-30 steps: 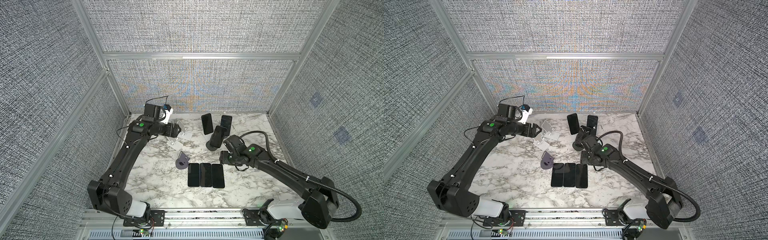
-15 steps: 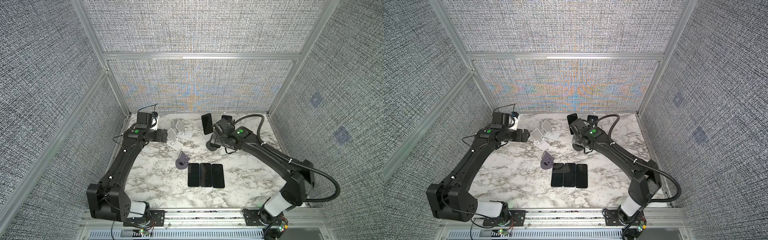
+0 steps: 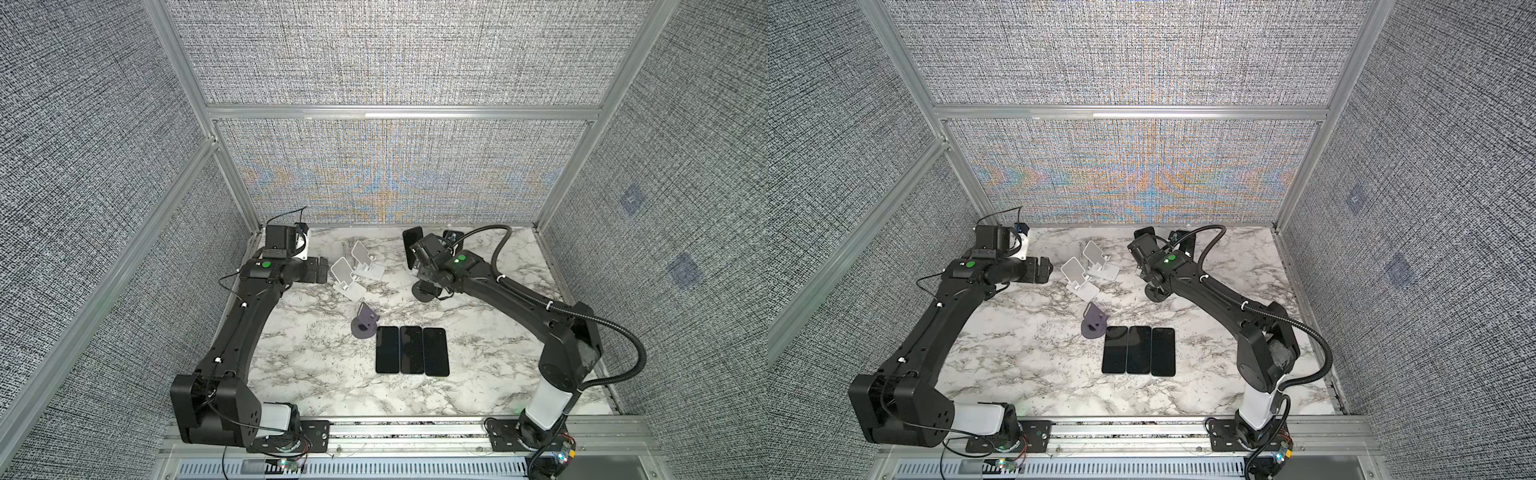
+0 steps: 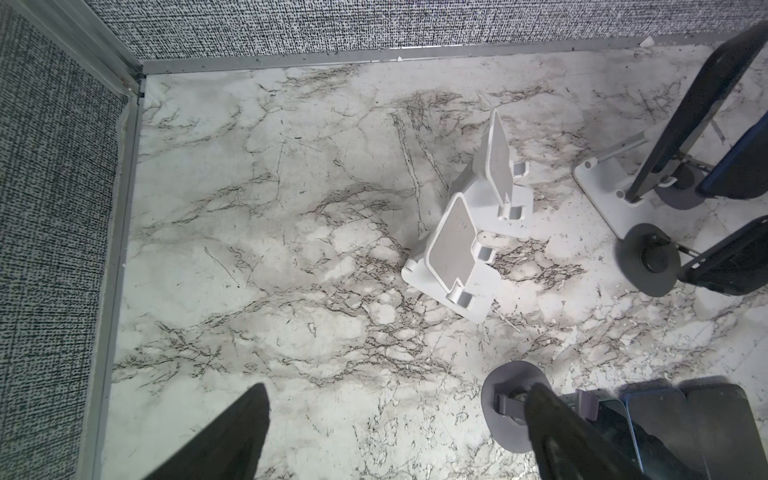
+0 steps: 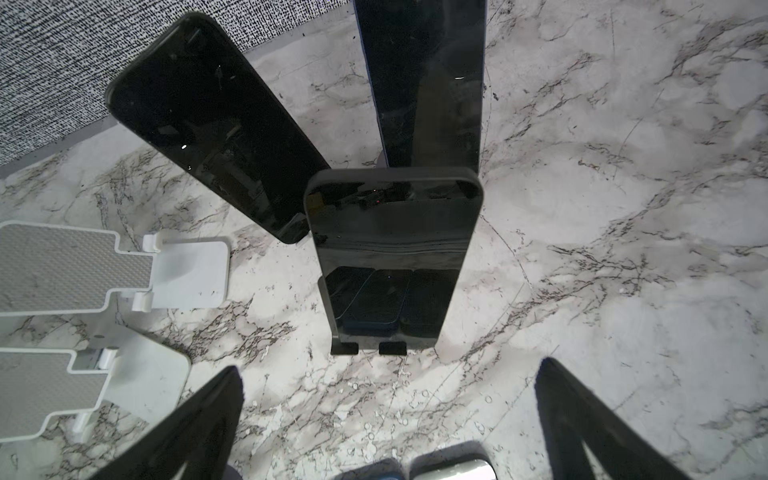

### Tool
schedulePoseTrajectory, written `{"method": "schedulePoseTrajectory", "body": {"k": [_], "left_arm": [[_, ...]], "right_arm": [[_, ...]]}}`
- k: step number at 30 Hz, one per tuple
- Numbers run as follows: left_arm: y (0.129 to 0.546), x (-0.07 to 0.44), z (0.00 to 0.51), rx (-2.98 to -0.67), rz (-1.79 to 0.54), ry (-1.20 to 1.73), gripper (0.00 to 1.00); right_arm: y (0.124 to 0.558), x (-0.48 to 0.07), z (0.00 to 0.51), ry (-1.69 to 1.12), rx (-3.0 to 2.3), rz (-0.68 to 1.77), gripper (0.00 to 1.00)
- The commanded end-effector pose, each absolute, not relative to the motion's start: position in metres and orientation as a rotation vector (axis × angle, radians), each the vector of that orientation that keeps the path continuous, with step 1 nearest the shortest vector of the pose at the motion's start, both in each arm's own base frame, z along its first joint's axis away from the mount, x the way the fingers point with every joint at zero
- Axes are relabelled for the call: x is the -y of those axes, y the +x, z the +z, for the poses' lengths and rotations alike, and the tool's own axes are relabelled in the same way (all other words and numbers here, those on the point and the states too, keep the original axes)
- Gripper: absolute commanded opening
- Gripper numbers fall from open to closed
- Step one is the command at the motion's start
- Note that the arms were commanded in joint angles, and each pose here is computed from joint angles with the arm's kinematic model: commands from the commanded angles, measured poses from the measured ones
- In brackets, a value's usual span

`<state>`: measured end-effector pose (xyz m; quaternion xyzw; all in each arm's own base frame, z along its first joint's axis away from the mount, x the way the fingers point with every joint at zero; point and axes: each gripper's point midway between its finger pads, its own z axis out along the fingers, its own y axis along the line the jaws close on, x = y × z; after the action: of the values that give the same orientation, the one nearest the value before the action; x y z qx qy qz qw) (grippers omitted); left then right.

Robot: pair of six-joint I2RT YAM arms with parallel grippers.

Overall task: Remove the phone from the phone stand
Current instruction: 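Close the right gripper on the black phone on the dark round stand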

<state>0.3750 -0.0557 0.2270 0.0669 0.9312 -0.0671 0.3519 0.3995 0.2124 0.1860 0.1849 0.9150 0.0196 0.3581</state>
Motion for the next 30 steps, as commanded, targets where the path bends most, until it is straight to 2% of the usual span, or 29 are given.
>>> {"method": "schedulePoseTrajectory", "body": {"k": [1,30], "left_arm": [[0.378,0.055,0.233,-2.381,-0.212,0.163,0.97],[0.379,0.049,0.239,-2.359,-0.288,0.122,0.97]], "right_arm": [[0.407,-0.208,0.187,0.484,-2.342,0.03,0.99],[0.442,-0.206,0.152,0.432,-2.342,-0.028,0.94]]}}
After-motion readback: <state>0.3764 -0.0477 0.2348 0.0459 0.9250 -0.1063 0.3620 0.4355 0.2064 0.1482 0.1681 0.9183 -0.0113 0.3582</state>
